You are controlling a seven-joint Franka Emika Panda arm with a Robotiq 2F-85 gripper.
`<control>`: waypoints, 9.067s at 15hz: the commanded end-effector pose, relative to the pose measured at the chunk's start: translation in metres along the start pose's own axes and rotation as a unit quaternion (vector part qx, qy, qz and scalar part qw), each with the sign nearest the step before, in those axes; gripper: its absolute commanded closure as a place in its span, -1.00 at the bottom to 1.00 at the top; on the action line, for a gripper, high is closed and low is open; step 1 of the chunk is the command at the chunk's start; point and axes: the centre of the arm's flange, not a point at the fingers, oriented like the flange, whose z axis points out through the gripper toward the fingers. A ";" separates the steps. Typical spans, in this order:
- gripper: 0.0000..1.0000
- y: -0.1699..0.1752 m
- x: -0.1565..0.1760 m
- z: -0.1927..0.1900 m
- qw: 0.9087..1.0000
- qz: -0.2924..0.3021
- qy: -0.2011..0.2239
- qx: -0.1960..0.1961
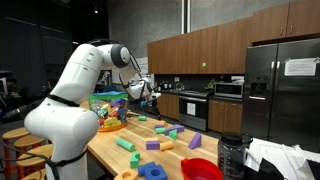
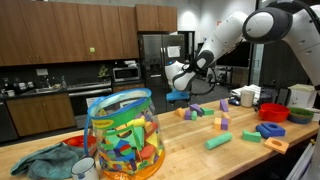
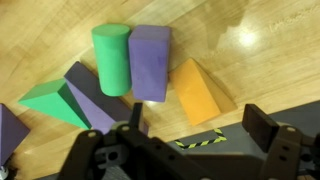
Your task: Put the blue cylinder and the orange triangle into the bag
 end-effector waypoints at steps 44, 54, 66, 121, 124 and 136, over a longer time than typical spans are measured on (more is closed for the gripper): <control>-0.36 -0.005 0.004 0.057 0.997 -0.045 0.028 -0.052; 0.59 -0.011 -0.002 0.036 0.996 -0.060 0.041 -0.050; 0.59 0.004 -0.017 -0.045 0.985 -0.128 0.015 -0.115; 0.59 0.054 -0.226 -0.275 0.794 -0.213 0.095 0.562; 0.59 0.054 -0.238 -0.301 0.762 -0.200 0.111 0.606; -1.00 0.045 -0.155 -0.256 0.817 -0.151 0.150 0.536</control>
